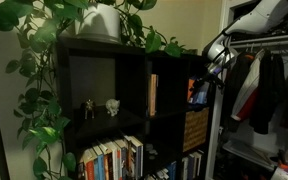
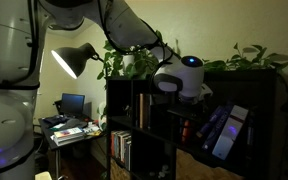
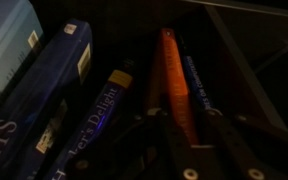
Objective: Pick up the orange book from the top right compartment of the book shelf and put it in the top middle compartment of the book shelf.
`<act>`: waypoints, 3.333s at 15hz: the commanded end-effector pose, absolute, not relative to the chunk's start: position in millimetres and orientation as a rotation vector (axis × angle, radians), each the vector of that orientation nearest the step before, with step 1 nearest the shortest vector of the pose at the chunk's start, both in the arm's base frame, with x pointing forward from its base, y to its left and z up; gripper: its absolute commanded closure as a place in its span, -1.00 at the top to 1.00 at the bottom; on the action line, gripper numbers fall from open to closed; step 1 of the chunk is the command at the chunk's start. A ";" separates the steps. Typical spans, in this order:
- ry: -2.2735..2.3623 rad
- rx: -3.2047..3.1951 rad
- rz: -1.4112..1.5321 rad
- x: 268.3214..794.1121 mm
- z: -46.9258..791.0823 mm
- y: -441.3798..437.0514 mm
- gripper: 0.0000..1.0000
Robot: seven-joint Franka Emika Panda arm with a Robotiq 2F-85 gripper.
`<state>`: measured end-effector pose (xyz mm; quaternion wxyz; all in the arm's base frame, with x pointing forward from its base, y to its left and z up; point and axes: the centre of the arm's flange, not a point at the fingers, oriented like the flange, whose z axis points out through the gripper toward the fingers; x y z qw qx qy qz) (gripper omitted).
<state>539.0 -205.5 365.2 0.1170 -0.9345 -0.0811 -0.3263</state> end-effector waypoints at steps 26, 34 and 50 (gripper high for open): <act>-0.224 -2.841 -0.990 541.9 402.1 -195.2 0.84; -0.086 -2.653 -1.149 538.0 375.3 -215.4 1.00; -0.035 -2.519 -1.251 558.1 332.7 -222.8 0.46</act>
